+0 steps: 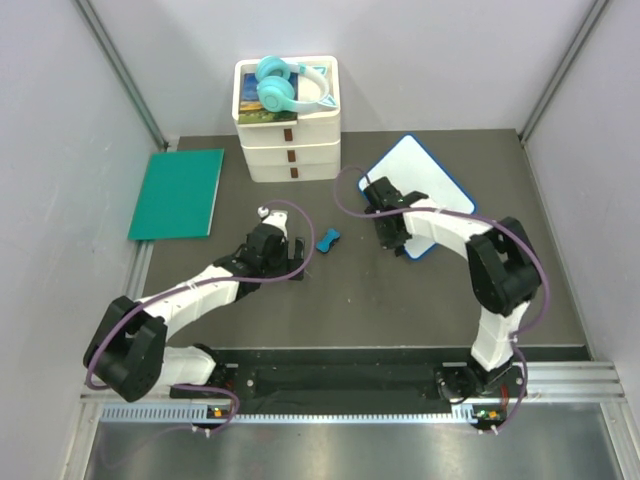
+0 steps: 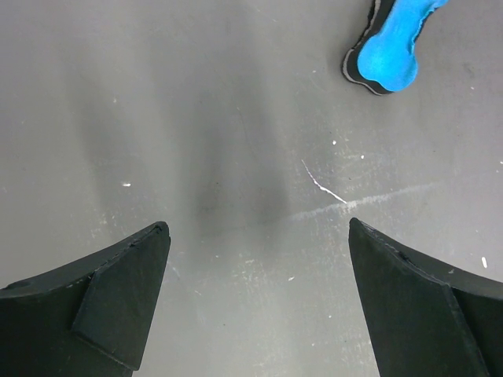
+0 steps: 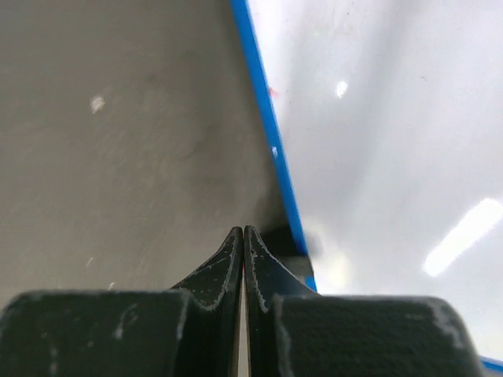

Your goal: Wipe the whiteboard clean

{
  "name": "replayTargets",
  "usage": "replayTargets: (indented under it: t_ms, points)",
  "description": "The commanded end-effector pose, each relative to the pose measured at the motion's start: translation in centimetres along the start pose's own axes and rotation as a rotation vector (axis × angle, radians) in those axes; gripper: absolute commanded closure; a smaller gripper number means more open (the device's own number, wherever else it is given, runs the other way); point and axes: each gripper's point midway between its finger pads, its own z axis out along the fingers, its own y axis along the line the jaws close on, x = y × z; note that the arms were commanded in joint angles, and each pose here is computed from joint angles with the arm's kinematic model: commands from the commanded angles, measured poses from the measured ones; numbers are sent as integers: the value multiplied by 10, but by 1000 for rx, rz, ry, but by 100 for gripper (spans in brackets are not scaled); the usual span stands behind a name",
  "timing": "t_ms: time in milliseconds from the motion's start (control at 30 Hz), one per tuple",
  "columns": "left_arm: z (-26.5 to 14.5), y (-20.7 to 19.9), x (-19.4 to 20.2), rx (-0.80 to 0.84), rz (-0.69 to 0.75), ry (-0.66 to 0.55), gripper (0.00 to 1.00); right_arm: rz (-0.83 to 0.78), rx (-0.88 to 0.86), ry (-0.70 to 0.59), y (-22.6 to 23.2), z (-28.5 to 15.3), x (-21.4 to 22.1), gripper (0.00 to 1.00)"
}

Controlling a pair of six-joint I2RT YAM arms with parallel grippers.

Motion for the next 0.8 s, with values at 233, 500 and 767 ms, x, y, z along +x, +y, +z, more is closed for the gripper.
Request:
replayTargets:
  t_ms: [233, 500, 767]
  points:
    - [2, -20, -21, 136, -38, -17, 1, -19, -322, -440, 21, -149, -65, 40]
    - [7, -31, -18, 294, -62, 69, 1, 283, -145, -600, -89, -217, -62, 1]
    - [10, -24, -23, 294, -83, 71, 1, 534, -11, -681, -174, -231, -26, 1]
